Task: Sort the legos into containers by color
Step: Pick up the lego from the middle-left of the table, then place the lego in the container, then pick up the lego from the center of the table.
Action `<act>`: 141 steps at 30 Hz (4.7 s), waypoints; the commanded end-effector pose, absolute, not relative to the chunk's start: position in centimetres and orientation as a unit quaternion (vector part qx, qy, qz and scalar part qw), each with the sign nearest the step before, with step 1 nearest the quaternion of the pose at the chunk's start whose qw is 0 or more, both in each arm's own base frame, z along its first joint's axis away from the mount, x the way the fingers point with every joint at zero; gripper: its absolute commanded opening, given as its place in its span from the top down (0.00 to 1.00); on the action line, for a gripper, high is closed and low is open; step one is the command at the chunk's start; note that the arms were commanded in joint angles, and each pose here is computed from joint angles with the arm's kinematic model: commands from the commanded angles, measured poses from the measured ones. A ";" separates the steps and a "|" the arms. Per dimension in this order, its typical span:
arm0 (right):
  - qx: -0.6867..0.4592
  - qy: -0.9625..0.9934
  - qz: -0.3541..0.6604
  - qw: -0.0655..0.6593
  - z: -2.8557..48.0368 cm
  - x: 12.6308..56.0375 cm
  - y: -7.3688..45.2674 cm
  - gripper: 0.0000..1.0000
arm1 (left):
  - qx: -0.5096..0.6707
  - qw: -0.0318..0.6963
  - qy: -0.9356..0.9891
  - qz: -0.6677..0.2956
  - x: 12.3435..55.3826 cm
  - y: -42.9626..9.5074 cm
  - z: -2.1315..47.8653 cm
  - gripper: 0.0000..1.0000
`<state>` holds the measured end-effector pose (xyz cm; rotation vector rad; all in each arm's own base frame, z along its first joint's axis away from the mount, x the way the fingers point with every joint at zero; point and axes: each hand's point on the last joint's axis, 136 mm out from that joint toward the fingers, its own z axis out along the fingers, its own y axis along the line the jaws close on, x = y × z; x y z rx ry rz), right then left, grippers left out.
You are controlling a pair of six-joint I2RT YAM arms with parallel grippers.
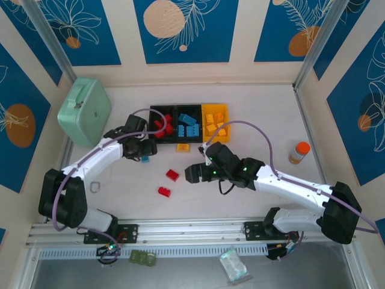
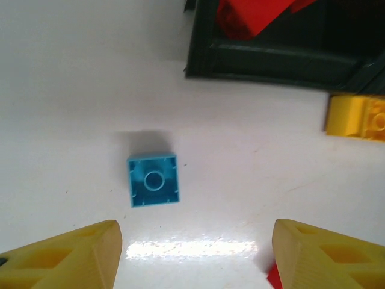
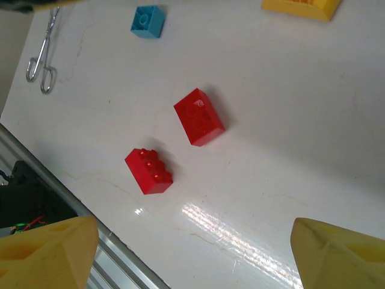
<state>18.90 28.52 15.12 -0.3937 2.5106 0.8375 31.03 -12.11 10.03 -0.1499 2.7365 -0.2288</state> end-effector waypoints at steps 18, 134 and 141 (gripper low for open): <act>-0.153 0.911 0.312 0.221 14.9 18.5 29.7 0.18 | -0.043 0.154 0.987 -0.003 32.2 -10.3 2.4 0.56; 0.024 0.972 0.048 0.228 6.7 32.7 31.0 0.03 | -0.064 0.231 0.948 -0.207 18.3 -12.9 13.7 0.26; 0.032 0.973 0.033 0.228 5.1 35.1 32.3 0.04 | -0.061 0.226 0.951 -0.204 18.3 -12.9 13.4 0.26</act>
